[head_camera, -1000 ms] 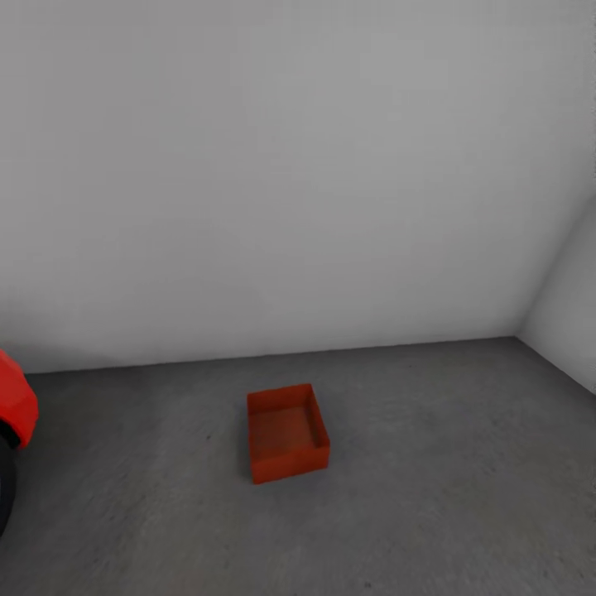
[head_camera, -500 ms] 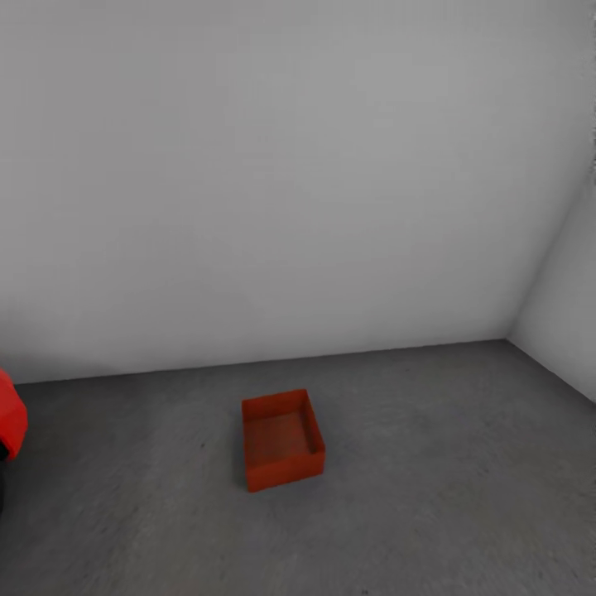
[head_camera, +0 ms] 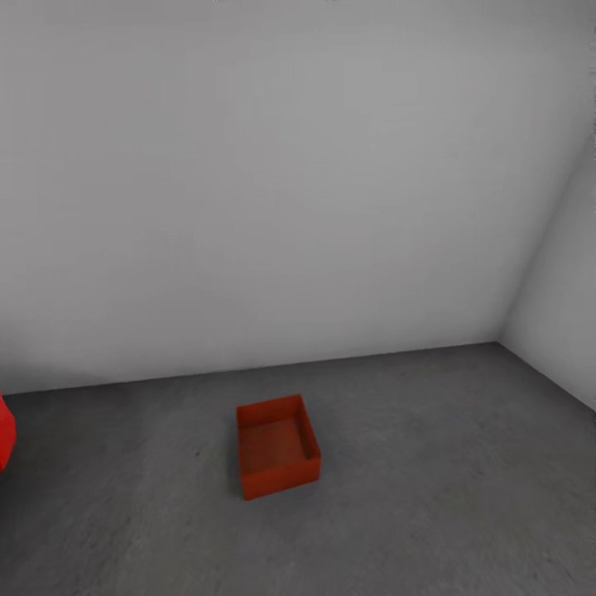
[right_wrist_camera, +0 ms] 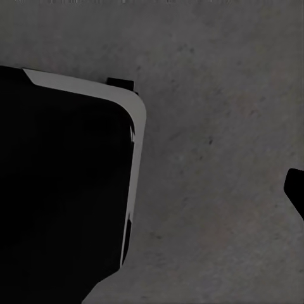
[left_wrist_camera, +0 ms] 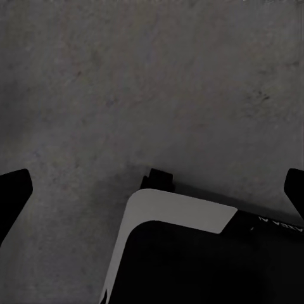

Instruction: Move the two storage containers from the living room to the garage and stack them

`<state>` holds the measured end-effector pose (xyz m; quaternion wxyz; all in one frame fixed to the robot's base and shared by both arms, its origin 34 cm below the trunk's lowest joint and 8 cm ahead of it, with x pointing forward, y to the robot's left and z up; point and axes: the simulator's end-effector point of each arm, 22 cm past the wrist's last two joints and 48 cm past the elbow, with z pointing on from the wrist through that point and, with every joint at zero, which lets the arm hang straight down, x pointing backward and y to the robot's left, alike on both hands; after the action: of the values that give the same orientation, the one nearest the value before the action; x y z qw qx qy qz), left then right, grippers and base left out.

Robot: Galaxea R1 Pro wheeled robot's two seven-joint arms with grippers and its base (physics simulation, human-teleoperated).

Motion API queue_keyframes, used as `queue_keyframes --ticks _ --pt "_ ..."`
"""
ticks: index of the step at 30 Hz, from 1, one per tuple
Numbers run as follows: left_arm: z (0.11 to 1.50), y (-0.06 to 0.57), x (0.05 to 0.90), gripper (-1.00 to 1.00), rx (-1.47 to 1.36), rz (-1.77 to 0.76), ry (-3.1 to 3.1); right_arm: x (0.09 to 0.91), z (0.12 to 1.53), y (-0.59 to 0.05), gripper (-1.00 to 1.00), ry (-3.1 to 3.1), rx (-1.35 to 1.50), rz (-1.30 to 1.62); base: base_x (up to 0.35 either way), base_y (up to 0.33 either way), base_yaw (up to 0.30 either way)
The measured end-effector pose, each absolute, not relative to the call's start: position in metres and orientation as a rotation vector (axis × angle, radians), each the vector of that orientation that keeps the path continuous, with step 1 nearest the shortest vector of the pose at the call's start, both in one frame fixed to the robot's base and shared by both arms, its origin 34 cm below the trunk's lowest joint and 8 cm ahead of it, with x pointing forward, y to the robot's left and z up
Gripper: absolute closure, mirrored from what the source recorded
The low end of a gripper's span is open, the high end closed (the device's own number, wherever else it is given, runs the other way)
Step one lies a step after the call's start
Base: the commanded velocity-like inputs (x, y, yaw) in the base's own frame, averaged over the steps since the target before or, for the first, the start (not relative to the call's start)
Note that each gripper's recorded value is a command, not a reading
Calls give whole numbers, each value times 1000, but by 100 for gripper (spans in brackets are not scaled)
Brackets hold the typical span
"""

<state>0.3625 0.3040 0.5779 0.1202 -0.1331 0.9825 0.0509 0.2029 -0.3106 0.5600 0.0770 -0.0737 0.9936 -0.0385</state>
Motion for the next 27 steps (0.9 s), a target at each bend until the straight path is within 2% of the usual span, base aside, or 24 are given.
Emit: queue_keyframes --ticks 12,27 --pt "582 304 369 -100 -389 145 2852 210 561 -309 -100 2958 -216 -114 0 0 -69" --pt "588 304 378 -100 -388 139 2828 219 563 -309 -100 2934 -206 -118 0 0 -5"
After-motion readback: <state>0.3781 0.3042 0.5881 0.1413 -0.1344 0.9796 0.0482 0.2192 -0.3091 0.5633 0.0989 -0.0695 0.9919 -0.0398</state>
